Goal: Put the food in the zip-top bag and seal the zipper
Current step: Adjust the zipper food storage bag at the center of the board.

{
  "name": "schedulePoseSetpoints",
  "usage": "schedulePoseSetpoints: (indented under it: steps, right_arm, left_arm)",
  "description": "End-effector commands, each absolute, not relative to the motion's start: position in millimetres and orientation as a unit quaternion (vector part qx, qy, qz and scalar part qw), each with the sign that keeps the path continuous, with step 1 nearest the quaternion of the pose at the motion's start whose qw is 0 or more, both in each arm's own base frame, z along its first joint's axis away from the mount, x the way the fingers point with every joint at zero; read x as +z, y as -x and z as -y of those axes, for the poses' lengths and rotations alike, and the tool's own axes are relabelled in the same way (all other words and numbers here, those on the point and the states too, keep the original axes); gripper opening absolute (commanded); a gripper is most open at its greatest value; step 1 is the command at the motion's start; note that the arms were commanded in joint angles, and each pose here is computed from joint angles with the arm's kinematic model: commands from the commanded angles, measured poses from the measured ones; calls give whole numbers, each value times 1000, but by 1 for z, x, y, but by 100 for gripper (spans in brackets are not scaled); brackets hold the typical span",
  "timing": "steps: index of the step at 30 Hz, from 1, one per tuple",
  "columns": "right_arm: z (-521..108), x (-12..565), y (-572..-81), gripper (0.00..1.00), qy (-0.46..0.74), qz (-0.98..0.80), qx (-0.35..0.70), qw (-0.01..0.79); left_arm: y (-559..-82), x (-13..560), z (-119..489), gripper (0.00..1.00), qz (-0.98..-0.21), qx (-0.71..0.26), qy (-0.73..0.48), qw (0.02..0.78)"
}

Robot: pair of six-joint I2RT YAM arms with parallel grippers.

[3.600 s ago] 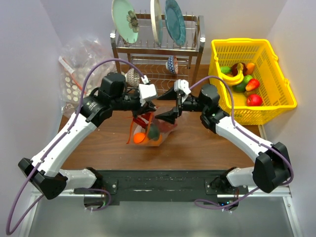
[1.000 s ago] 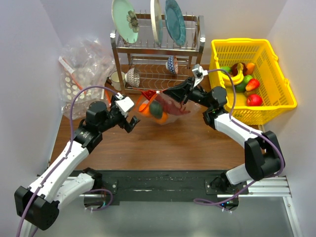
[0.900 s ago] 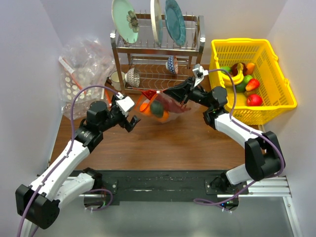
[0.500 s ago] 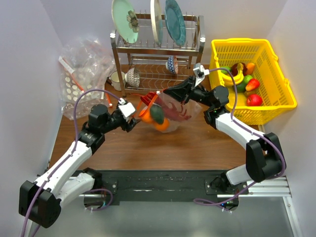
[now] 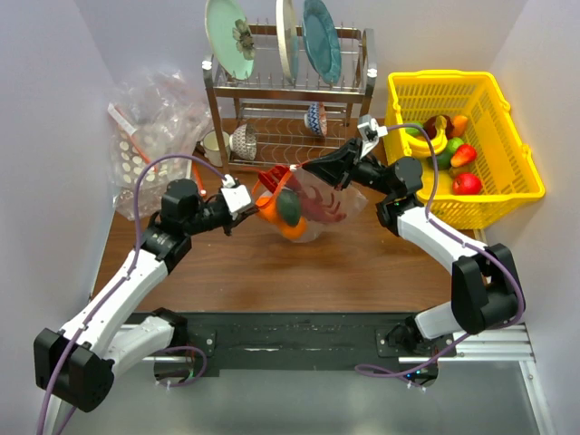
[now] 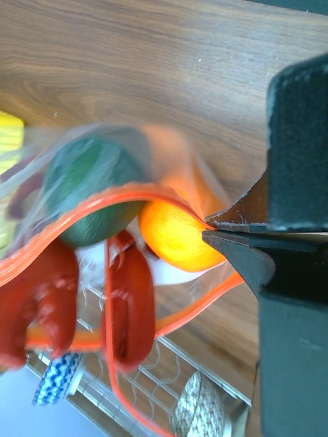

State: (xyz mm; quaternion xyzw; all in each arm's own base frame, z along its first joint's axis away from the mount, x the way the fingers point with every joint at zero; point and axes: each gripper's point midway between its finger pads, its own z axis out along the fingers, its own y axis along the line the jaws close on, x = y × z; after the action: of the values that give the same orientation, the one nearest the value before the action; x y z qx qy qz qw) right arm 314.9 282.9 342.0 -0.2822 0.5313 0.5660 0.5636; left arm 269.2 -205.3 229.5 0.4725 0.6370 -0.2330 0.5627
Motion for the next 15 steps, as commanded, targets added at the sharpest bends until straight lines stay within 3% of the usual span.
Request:
schedulePoseSetpoints:
  steps: [1,8,11,15]
  right_arm:
    - [-276,368,-304,0,296,-494,556,600]
    - [-274,326,-299,0,289,-534,552,572]
    - [-273,305,-299,0,277,-551,552,562]
    - [-271,283,-300,0,261,-568,549,555]
  left_arm:
    - [-278,294,201,0,-605,-199,-474,608]
    - [-273,355,200,0,-575,-165,-495,630]
    - [-271,349,213,0,-577,-154,-526,606]
    - [-267,298,236,0,-600,-130,-569,547]
